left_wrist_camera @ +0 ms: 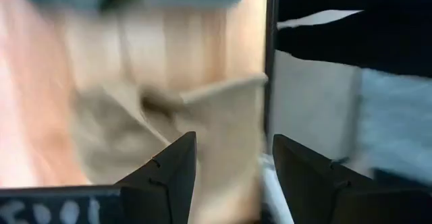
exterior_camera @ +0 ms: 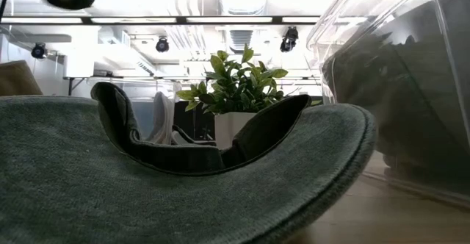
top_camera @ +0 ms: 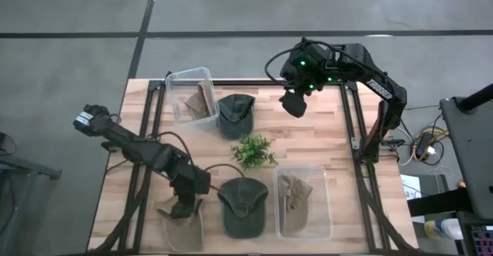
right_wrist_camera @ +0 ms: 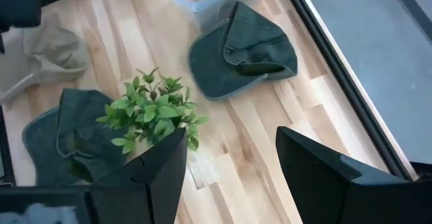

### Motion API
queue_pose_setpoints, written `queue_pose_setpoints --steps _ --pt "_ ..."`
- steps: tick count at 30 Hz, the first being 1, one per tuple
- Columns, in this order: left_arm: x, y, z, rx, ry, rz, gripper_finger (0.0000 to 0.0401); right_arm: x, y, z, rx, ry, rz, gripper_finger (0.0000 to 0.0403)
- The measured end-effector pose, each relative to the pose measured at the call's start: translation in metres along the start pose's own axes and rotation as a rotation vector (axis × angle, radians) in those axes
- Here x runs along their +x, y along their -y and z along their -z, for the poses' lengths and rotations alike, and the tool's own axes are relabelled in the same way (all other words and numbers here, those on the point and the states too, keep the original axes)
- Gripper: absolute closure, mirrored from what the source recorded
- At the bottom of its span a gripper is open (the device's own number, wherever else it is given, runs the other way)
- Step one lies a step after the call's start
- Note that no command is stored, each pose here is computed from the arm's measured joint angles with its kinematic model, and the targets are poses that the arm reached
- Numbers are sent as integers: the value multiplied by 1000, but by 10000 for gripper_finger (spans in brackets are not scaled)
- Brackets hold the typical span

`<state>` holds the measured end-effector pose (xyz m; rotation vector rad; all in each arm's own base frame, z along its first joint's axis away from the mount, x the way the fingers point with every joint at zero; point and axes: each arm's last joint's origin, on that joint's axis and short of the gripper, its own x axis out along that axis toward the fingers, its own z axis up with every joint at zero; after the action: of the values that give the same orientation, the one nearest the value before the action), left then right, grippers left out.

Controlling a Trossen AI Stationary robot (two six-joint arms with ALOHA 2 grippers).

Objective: Pick & Place hat
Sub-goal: Put the brown cap into the top transparent bin

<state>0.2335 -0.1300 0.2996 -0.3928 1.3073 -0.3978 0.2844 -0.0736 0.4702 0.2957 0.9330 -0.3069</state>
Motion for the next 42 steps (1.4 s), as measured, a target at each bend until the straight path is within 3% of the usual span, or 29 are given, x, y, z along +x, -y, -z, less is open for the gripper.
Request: queue_pose_setpoints --steps 6,14,30,42 --pt "1 4 1 390 93 -196 214 4 0 -2 91 10 18 181" --pt "22 19 -8 645 135 -173 214 12 -6 1 165 -23 13 181" --pt "82 30 -4 765 -62 -86 216 37 -15 7 167 -100 18 181" --pt "120 23 -8 796 -137 -125 221 38 -15 5 166 -79 10 181"
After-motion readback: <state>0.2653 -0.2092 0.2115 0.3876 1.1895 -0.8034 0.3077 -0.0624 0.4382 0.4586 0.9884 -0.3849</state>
